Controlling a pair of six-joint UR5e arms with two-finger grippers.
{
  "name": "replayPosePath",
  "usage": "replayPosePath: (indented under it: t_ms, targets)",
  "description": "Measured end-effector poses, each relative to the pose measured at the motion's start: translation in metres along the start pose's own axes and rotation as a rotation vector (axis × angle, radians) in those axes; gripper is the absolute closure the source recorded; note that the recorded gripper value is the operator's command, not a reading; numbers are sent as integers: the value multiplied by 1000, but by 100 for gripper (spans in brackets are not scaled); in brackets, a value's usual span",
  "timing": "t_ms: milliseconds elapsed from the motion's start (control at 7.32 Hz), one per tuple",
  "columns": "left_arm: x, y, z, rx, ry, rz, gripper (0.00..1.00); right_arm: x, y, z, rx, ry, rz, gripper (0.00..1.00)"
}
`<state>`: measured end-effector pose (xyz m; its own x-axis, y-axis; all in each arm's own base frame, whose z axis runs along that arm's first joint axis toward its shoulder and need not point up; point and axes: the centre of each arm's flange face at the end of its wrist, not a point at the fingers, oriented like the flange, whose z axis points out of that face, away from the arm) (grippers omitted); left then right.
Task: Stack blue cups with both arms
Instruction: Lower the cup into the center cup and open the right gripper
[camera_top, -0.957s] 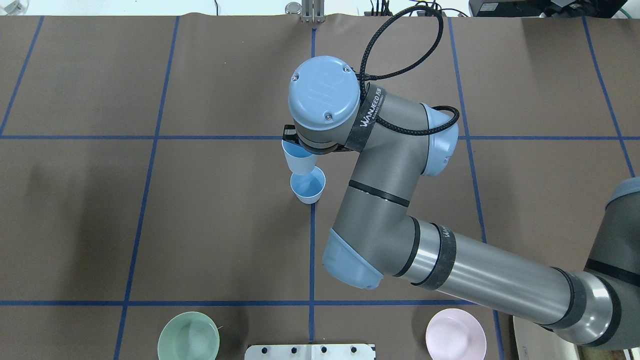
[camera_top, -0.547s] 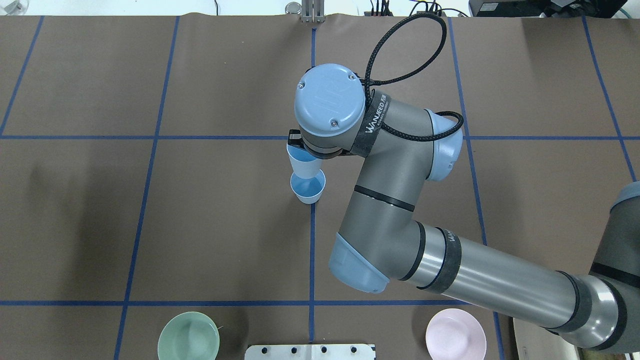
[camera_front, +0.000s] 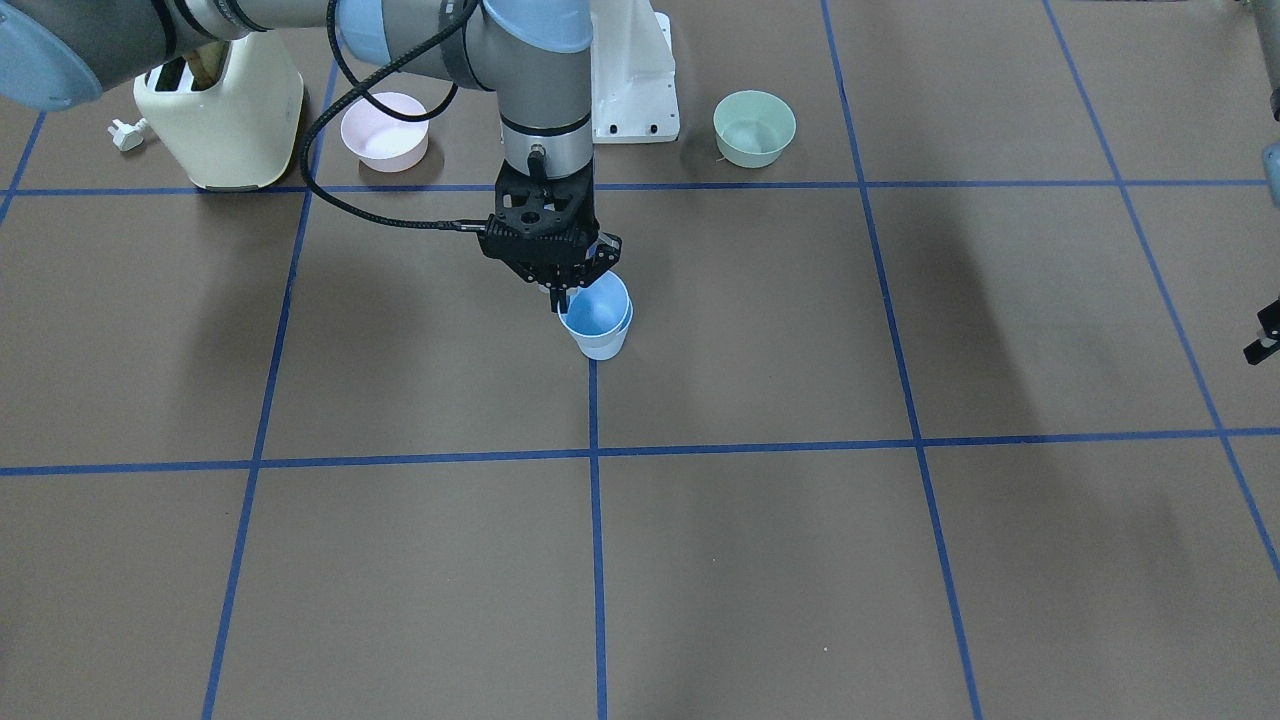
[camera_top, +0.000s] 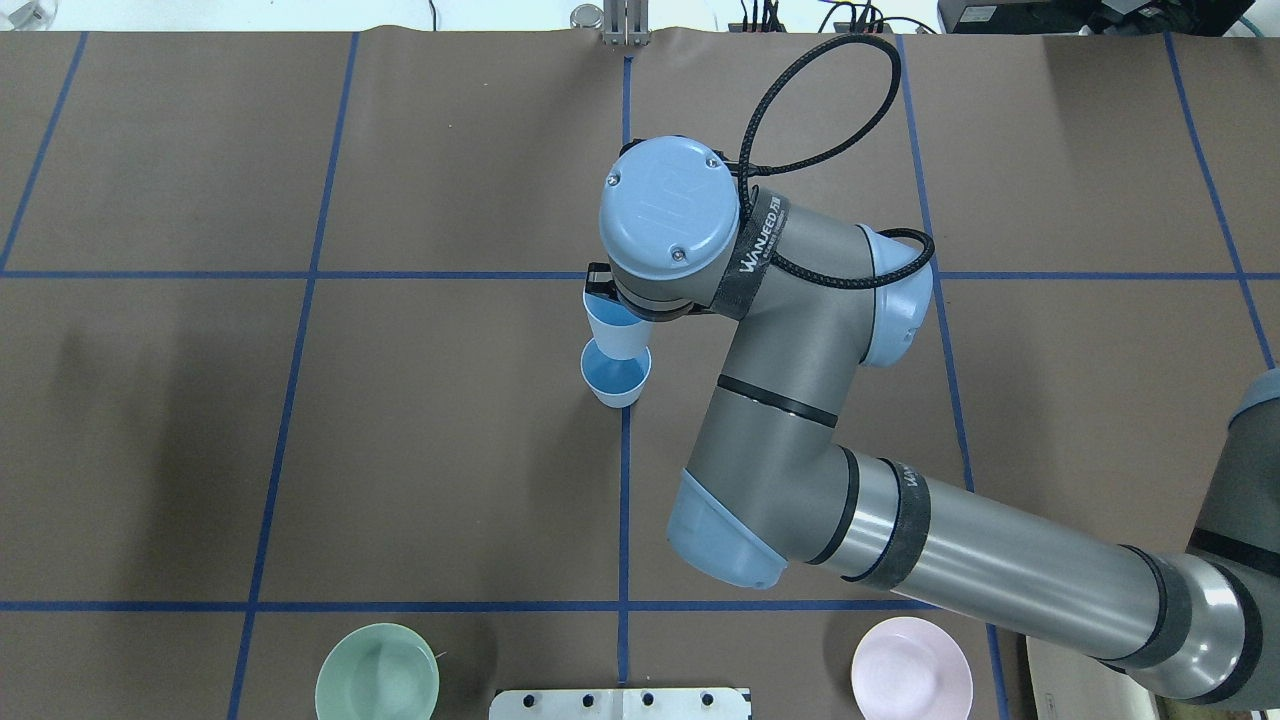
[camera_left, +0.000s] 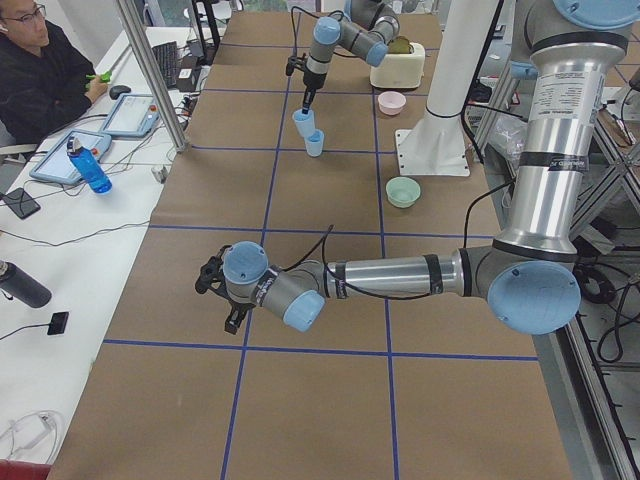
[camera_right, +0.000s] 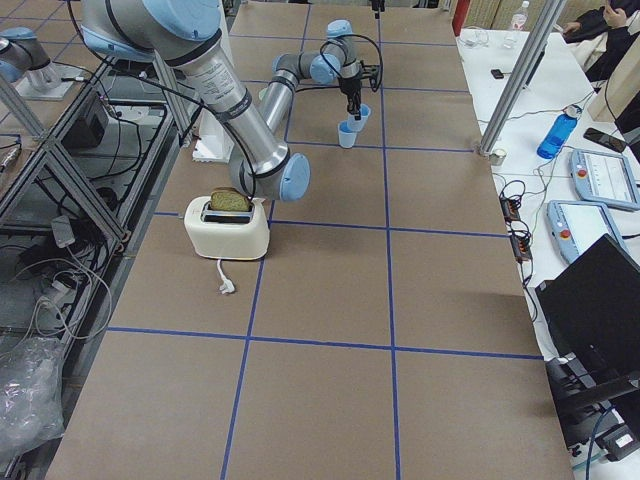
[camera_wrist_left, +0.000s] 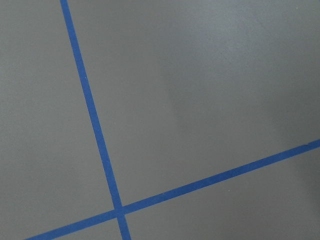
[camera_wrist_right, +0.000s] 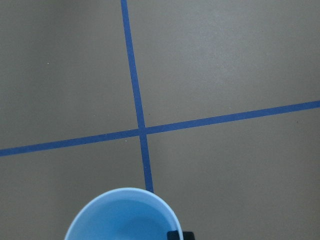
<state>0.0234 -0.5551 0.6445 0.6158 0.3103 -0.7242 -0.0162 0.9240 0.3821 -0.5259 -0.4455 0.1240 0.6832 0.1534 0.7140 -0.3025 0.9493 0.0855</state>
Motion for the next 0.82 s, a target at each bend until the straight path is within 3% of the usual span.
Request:
replayPosePath:
  t_ms: [820]
  targets:
    - [1, 0, 0, -1, 7, 0, 2, 2, 18, -7, -6, -21, -9, 100]
